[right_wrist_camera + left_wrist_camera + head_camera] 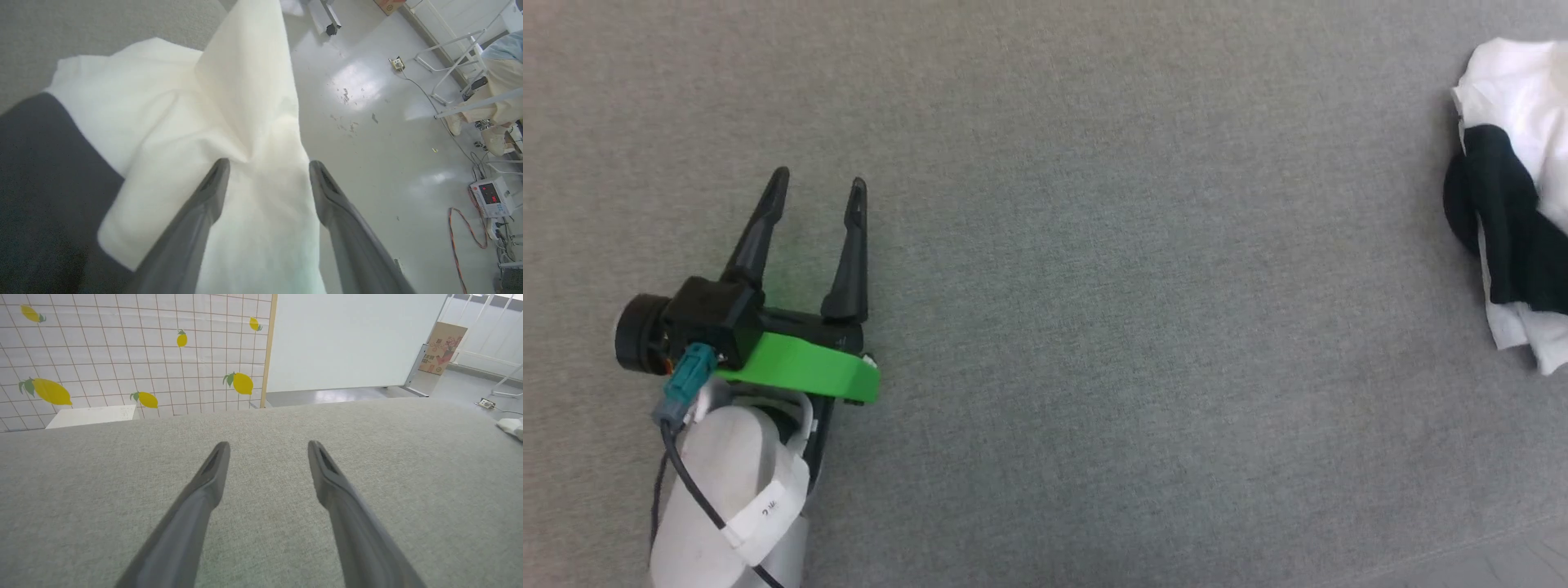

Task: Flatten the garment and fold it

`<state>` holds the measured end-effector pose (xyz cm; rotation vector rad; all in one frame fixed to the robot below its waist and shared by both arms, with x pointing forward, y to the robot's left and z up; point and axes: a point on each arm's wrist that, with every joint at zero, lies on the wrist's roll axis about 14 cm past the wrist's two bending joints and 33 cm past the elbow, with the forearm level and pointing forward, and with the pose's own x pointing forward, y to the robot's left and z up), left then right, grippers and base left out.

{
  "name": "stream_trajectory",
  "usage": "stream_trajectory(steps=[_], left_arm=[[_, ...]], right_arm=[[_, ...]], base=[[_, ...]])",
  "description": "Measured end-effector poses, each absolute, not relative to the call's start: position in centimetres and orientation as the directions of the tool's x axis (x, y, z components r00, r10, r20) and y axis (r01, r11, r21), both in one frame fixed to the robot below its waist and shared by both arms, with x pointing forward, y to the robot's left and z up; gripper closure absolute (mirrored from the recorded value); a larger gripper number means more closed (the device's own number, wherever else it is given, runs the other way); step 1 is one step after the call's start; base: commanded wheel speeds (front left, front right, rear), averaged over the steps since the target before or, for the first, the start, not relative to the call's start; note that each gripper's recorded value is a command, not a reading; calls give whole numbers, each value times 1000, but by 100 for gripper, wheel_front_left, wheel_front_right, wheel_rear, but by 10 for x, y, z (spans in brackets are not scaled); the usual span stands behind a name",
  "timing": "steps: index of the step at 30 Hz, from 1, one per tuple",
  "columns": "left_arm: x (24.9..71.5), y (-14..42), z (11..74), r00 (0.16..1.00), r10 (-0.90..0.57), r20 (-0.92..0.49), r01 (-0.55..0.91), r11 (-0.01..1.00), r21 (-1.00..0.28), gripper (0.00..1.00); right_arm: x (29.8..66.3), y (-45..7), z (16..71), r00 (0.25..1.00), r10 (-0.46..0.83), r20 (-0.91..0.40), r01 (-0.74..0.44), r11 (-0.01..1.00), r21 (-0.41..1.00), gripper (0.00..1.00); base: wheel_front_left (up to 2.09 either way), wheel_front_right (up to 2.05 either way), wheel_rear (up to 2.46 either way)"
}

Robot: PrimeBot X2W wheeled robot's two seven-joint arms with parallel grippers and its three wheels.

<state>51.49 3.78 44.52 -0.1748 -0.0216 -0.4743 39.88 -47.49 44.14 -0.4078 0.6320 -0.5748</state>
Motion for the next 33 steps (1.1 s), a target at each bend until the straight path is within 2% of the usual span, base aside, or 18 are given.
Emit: stream_trajectory(steps=[3, 9, 16, 23, 33], left_arm=[[509, 41, 454, 897, -437, 72, 442, 881, -170, 0], [489, 54, 468, 918, -390, 70, 396, 899, -185, 0], [467, 78, 497, 944, -311, 111, 328, 924, -195, 0], [447, 105, 517, 962, -232, 143, 257, 948, -188, 0], [416, 134, 528, 976, -155, 154, 181, 967, -180, 0]], right_arm=[[405, -473, 463, 716, -602, -353, 397, 768, -503, 0], [415, -441, 498, 839, -514, -179, 422, 822, -381, 0], [418, -363, 539, 950, -306, 51, 310, 928, -207, 0], [415, -283, 560, 979, -121, 161, 136, 987, -86, 0], [397, -222, 554, 981, -29, 190, 24, 999, 32, 0]], base=[[0, 0, 0], [0, 0, 0], [0, 0, 0], [0, 0, 0], [0, 0, 0]])
